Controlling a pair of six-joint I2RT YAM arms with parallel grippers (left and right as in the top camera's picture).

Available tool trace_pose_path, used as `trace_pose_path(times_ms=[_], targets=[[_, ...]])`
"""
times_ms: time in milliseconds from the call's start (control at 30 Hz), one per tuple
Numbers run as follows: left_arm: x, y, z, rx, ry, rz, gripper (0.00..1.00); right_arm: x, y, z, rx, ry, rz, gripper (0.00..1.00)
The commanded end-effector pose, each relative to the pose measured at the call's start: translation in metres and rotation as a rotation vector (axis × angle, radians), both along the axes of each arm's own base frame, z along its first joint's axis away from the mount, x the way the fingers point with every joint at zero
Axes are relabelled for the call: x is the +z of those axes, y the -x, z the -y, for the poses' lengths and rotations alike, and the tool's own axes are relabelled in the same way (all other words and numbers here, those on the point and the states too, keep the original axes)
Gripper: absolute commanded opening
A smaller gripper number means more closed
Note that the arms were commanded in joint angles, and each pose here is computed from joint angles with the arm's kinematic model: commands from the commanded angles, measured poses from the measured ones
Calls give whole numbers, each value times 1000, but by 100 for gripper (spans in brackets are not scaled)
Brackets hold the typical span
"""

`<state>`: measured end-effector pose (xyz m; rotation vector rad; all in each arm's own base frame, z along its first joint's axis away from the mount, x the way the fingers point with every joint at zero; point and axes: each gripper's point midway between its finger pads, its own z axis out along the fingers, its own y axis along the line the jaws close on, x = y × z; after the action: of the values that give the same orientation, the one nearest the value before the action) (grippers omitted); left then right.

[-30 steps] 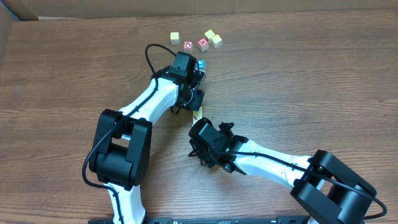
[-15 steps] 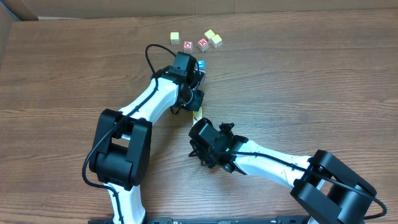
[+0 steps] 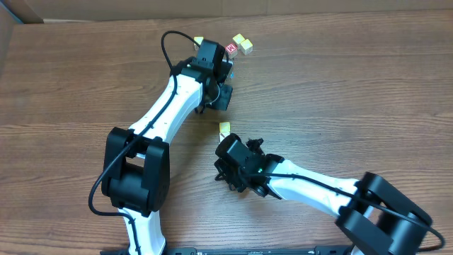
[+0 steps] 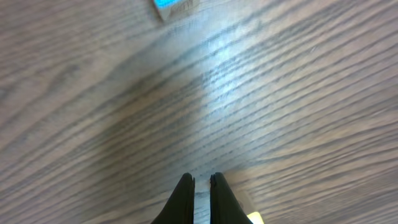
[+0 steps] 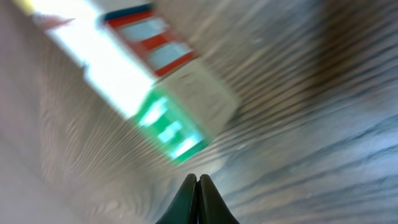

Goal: Flip 4 blocks

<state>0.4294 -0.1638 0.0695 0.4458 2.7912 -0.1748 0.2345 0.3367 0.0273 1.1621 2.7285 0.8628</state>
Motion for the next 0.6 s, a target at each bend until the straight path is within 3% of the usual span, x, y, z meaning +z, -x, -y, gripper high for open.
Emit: trace_pose_path(times_ms=[0,167,333,567], targets=[[20,-13,3,60,13,18,4,52,-12,-4,166,-43,196,4],[48,-18,-12,237,54,-15,4,95,-39,16,430,48,472,4],[62,-15,-42,389,62,-71,4,92,-58,69,503,170,439,4],[58,-1,-103,593,49,-177,4,70,-79,158,566,348,362,17]])
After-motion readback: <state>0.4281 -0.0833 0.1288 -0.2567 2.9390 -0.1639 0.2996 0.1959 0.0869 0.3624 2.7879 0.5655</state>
